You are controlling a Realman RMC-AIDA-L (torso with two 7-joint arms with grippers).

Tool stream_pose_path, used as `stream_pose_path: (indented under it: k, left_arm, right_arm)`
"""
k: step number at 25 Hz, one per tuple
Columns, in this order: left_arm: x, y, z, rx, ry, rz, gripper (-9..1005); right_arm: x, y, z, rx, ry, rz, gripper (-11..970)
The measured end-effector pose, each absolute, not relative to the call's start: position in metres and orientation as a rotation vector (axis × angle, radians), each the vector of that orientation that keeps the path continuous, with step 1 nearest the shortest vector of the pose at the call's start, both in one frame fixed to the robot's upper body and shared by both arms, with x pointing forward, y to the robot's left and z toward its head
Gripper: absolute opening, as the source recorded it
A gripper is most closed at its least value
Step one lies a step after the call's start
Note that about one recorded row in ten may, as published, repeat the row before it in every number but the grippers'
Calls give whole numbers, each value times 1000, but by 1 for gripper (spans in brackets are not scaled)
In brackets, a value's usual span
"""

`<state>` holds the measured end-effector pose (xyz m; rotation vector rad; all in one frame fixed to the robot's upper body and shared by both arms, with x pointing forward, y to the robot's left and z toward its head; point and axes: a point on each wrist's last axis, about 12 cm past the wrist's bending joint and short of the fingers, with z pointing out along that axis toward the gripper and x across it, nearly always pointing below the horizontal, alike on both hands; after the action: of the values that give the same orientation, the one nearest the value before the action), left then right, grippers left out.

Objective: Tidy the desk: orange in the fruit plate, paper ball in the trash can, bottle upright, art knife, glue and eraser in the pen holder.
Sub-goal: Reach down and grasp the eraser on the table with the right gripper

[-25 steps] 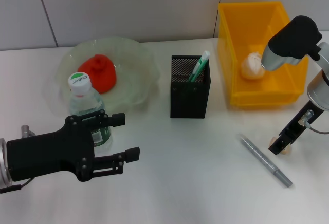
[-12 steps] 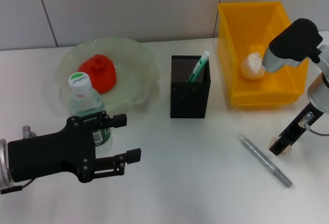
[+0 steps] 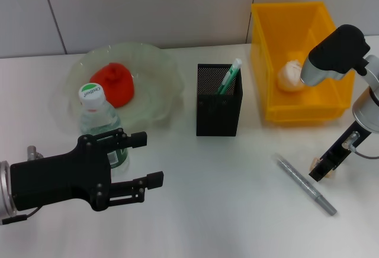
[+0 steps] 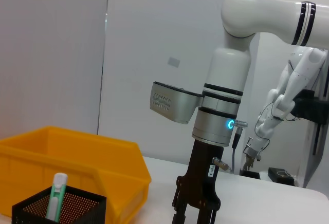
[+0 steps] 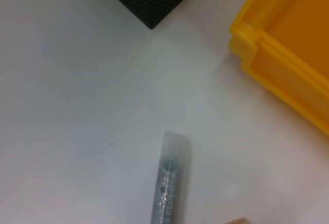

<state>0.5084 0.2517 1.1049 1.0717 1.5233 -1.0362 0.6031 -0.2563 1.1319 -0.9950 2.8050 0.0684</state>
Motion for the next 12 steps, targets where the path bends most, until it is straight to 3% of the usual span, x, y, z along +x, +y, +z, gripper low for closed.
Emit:
stream_pose_path:
  k: [12]
  left_arm:
    - [508, 250, 1105, 1073, 1520, -1042, 792]
  right_arm:
    - [602, -256, 1131, -992, 2812, 74, 543]
